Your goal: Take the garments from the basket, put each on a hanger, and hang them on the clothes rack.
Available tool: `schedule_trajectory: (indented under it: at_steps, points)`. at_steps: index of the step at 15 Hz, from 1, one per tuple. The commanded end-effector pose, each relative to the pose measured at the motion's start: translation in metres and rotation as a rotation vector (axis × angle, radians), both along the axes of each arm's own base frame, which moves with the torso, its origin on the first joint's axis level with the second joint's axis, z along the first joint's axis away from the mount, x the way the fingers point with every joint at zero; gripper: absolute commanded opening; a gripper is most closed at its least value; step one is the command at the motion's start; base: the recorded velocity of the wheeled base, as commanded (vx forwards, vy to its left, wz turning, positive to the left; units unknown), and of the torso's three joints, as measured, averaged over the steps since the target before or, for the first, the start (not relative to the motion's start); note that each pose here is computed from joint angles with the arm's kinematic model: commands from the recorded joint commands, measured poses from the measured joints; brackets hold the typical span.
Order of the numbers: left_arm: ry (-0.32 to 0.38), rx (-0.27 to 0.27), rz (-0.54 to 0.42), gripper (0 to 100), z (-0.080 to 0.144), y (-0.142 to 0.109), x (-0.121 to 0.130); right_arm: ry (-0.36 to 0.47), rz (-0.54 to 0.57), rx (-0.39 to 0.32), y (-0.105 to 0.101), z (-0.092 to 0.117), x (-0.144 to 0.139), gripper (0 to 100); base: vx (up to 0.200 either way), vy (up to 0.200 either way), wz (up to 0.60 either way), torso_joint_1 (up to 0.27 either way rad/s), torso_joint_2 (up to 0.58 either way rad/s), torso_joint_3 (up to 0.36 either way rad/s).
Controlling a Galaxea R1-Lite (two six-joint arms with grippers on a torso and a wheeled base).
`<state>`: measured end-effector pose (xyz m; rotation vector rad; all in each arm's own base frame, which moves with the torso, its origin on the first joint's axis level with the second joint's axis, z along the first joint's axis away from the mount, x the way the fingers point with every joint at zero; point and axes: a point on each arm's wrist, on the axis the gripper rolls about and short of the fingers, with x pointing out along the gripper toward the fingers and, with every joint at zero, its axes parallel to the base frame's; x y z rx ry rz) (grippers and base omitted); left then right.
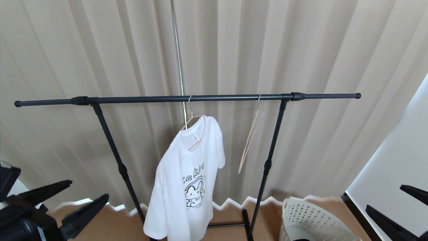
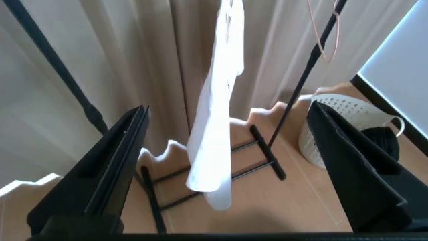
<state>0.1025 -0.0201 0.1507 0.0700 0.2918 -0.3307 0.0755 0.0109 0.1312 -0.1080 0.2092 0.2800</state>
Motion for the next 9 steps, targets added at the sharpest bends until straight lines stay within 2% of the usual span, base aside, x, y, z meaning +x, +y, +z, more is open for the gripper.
schedule_trajectory:
  at_steps: [1,3,6,9]
  points:
    - [-0.012,0.012,0.034,100,-0.027,0.007,-0.034,-0.039,-0.037,-0.006,-0.005,-0.02,-0.043,100,0.0,0.0,0.0,0.0,0.0,0.0]
    - [-0.048,0.008,0.089,100,-0.033,0.012,-0.048,0.003,-0.067,-0.02,-0.008,-0.04,-0.067,100,0.0,0.0,0.0,0.0,0.0,0.0]
    - [-0.04,0.013,0.103,100,-0.041,0.014,-0.062,-0.034,-0.115,-0.023,-0.01,-0.048,-0.079,100,0.0,0.0,0.0,0.017,0.0,-0.001]
    - [-0.057,0.054,0.094,100,-0.055,0.016,-0.085,-0.132,-0.132,-0.008,-0.01,-0.049,-0.088,100,0.0,0.0,0.0,0.0,0.0,0.0]
